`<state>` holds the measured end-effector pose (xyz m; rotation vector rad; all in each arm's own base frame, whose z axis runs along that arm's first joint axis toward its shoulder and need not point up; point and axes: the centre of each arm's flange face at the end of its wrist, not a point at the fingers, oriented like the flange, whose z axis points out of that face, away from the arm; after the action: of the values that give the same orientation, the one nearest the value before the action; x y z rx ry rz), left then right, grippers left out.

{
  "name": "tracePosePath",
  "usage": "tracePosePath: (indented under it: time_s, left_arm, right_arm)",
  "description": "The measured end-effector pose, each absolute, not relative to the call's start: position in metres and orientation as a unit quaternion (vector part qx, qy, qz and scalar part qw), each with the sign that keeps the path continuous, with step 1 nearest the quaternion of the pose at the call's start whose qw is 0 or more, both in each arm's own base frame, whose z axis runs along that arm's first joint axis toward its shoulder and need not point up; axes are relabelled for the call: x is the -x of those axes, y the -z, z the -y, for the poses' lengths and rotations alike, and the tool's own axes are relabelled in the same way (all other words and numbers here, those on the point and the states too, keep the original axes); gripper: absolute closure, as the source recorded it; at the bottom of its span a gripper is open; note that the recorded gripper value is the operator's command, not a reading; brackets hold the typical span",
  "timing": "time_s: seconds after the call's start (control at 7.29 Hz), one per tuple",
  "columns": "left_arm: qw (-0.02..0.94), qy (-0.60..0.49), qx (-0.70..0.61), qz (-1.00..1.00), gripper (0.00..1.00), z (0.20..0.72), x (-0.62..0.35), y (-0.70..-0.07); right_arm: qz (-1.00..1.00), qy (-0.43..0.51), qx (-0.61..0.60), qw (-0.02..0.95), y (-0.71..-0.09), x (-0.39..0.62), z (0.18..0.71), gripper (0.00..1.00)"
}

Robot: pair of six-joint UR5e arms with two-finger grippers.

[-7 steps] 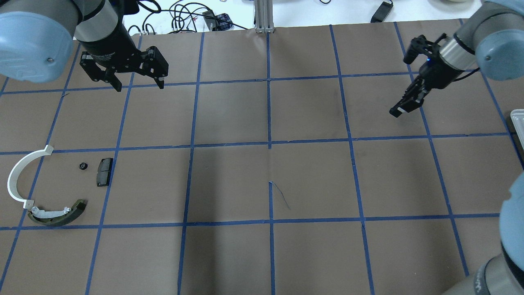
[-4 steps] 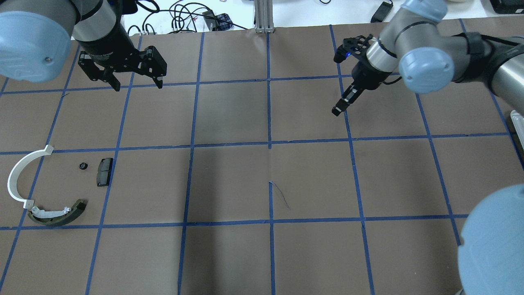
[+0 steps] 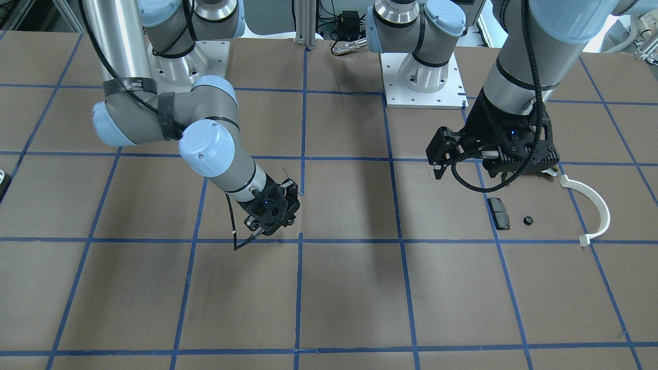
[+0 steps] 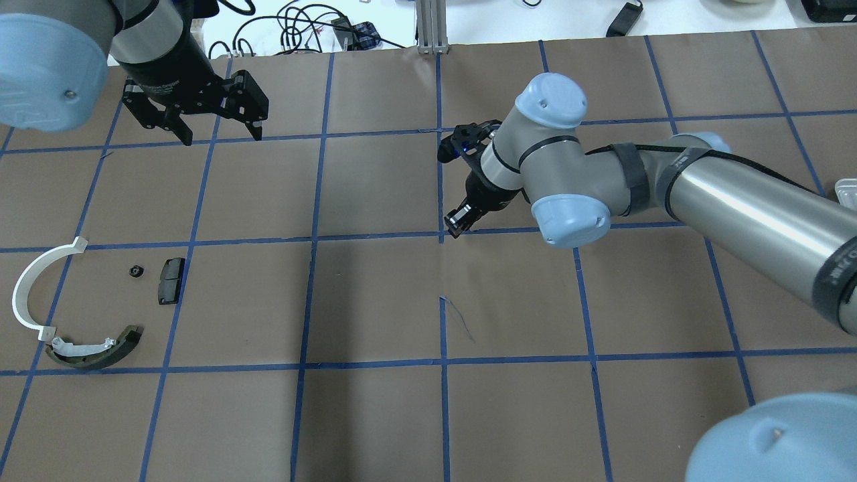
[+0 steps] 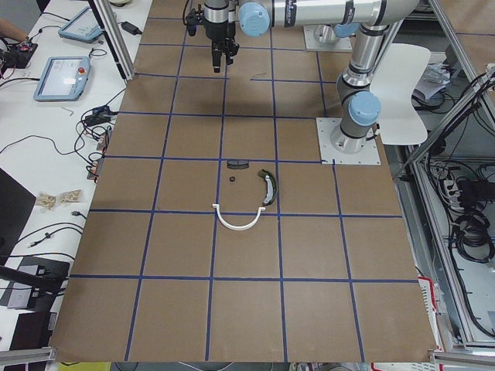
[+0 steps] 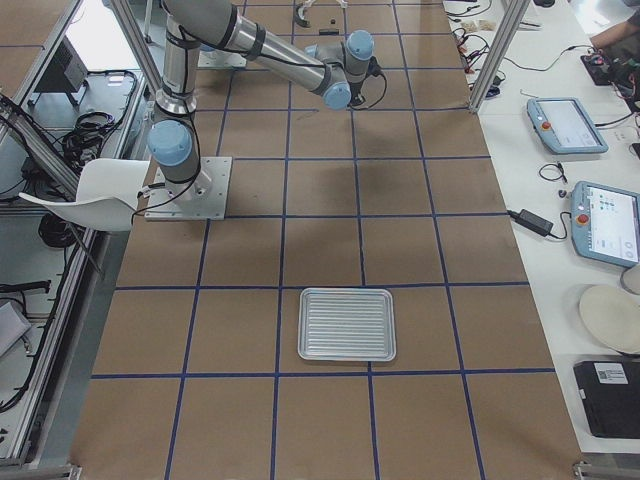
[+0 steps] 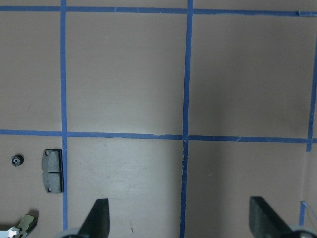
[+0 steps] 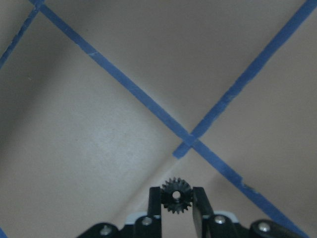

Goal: Place bearing gear from tray to pile

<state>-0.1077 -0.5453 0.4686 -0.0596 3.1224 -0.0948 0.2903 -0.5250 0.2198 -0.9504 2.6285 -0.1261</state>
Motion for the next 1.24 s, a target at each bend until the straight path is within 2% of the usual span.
tracePosePath:
  time_s: [0.27,0.41,0.55,0.69,1.24]
  left_arm:
    - [0.009,0.027,0.019,-0.999,0.0,0.546,0.108,-0.465]
    - [0.009,0.026,0.019,-0.999,0.0,0.546,0.108,-0.464]
    - [0.009,0.026,0.019,-0.999,0.0,0.546,0.108,-0.464]
    - [0.008,0.025,0.019,-0.999,0.0,0.547,0.108,-0.463]
    - [0.007,0.013,0.022,-1.0,0.0,0.553,0.115,-0.45]
  right_arm:
    - [-0.932,0.029,0.315,0.178,-0.207,-0.326,0.495,1.0]
    - [-0.932,0.025,0.313,0.182,-0.204,-0.343,0.483,0.96]
    - [-0.933,0.022,0.309,0.184,-0.202,-0.354,0.475,0.05]
    - [-0.933,0.028,0.308,0.185,-0.204,-0.359,0.473,0.0]
    - [-0.933,0.088,0.303,0.173,-0.221,-0.352,0.488,0.0]
